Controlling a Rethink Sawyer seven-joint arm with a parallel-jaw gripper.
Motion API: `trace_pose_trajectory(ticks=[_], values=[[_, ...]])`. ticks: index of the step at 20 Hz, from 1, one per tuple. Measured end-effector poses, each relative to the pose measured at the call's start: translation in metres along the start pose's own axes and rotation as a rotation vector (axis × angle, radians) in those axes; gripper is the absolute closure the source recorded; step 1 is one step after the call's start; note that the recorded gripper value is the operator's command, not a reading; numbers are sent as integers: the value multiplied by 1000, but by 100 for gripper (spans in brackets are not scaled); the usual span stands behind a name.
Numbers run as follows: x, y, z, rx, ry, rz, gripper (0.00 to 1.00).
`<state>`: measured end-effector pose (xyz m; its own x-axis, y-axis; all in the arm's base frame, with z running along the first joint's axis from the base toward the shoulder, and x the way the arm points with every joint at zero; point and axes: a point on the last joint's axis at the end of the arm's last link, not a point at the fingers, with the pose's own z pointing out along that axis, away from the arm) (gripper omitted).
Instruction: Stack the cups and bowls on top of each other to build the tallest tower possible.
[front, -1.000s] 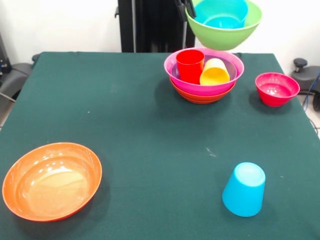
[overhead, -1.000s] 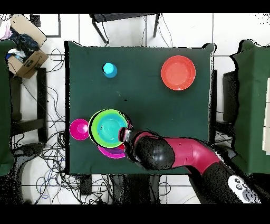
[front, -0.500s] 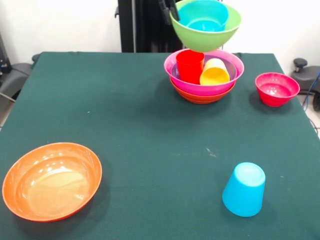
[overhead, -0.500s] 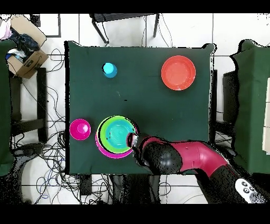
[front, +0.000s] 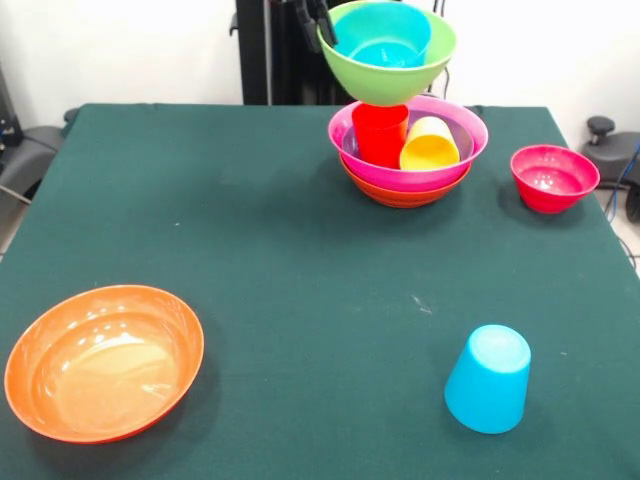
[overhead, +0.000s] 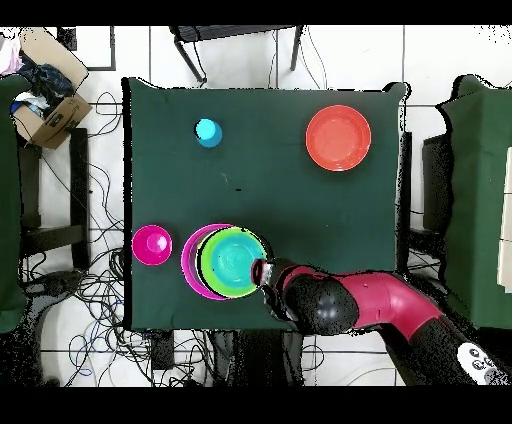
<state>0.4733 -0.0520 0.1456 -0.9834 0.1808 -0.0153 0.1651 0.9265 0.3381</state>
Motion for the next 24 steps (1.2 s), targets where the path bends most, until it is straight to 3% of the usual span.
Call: trace_pose_trajectory(ticks=[7, 24], values=[[6, 3, 9, -19, 18, -24, 100], [23, -3, 24, -13, 30, -113, 100]])
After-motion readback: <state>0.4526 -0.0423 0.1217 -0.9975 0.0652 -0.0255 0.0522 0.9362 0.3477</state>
